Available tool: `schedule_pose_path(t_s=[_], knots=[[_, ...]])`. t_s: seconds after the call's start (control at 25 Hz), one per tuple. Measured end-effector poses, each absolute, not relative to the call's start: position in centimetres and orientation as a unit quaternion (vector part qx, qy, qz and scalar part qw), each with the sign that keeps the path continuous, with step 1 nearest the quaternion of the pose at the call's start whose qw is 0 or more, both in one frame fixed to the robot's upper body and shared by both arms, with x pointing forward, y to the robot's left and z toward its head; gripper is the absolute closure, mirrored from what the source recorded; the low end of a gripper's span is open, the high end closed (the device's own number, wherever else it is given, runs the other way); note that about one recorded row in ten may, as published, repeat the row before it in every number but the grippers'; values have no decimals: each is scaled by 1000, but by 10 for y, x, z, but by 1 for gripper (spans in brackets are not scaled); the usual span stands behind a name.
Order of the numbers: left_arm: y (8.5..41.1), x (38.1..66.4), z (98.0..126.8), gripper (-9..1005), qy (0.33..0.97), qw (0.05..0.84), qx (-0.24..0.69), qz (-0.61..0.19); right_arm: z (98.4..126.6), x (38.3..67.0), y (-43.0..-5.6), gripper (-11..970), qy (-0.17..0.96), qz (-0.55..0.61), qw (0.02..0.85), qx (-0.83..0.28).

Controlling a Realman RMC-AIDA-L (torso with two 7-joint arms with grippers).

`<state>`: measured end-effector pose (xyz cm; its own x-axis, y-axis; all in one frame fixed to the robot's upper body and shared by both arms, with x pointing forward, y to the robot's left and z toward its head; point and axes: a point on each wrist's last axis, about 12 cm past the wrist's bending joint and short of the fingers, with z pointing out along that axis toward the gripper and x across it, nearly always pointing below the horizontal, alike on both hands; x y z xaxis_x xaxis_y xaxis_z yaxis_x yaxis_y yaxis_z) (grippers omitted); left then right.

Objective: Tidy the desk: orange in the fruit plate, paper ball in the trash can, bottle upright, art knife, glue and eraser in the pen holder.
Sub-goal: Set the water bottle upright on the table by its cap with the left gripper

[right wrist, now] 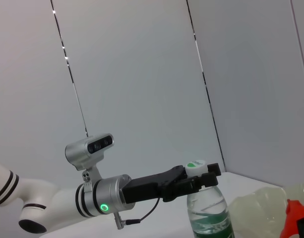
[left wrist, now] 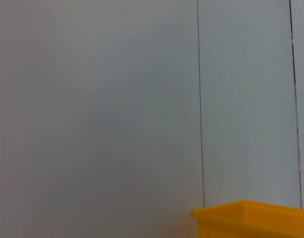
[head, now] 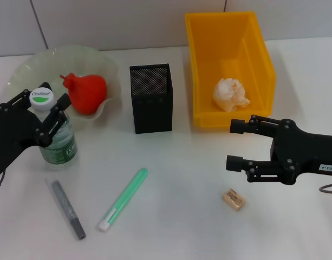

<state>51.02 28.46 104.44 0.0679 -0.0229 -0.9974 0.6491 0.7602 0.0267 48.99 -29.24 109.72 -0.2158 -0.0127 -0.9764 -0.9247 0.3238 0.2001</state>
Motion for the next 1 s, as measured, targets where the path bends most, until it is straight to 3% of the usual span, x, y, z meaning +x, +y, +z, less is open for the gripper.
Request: schedule_pose_path(t_s=[0.4, 0.68, 1.0], knots=[[284, 511, 1045, 534, 637, 692, 235, -245, 1095, 491, -291, 118, 641, 449, 497, -376], [284, 511, 1046, 295, 632, 695, 236, -247, 1095, 491, -291, 119, 641, 448, 497, -375], [304, 487, 1048, 194, 612, 726, 199, -244, 1097, 491, -295, 119, 642, 444, 506, -366]])
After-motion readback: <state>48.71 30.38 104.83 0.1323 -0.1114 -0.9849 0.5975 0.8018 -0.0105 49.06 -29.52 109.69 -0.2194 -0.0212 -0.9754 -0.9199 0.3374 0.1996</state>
